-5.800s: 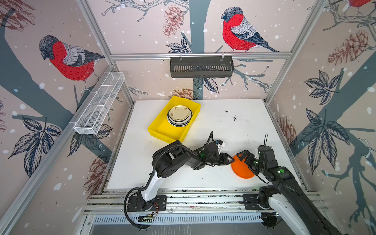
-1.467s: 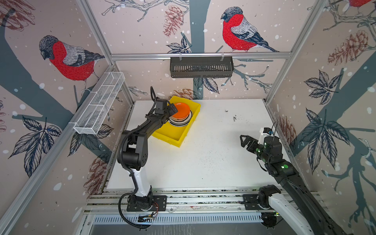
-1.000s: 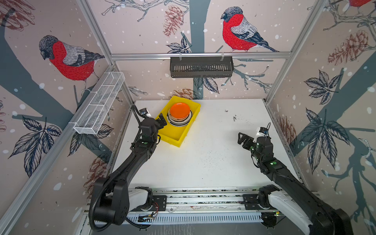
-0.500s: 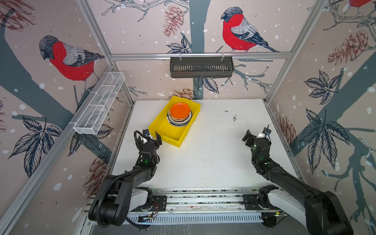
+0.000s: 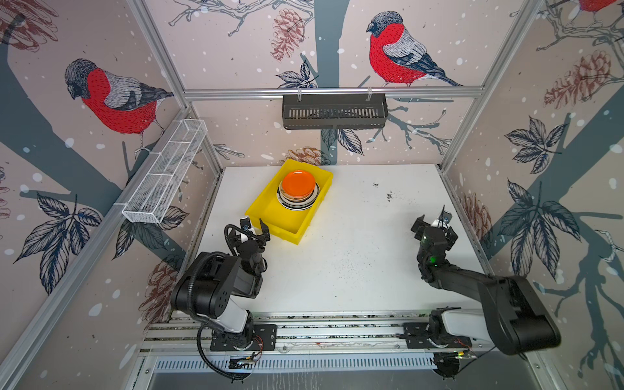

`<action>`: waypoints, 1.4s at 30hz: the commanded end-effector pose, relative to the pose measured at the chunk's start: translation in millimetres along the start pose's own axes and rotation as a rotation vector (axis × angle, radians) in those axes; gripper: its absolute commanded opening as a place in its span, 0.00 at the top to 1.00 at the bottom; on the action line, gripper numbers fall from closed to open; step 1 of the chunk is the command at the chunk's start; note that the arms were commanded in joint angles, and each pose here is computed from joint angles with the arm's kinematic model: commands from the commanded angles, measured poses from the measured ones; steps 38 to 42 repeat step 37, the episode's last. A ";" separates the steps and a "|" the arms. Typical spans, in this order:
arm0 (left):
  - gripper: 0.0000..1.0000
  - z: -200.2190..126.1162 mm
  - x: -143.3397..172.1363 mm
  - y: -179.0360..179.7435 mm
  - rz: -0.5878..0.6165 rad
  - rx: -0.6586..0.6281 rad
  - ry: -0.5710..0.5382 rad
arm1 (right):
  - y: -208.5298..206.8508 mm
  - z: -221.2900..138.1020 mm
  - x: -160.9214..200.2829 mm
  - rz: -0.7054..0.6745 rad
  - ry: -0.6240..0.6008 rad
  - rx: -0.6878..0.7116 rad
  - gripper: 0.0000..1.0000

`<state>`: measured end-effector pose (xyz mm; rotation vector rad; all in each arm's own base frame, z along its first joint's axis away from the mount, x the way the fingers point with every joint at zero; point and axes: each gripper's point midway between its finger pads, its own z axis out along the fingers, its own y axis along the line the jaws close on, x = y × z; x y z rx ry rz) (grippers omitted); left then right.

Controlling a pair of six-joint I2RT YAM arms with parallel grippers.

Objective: Place the plates into the plastic bin on the countertop
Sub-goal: Reset both arms

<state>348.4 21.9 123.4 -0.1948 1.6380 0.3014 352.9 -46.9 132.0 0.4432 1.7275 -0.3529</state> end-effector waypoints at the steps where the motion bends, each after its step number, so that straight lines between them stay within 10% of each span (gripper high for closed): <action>1: 0.03 -4.6 -21.1 2.5 -0.030 -0.008 -0.089 | -4.0 10.0 -14.5 -0.016 -0.075 0.043 0.00; 15: 0.03 12.6 -15.6 4.0 -0.042 -0.026 -0.034 | 19.3 -8.0 -4.0 -0.037 -0.158 -0.268 0.00; 42: 0.03 11.6 -15.7 5.5 -0.040 -0.030 -0.038 | 17.2 7.5 3.4 -0.025 -0.066 -0.238 0.00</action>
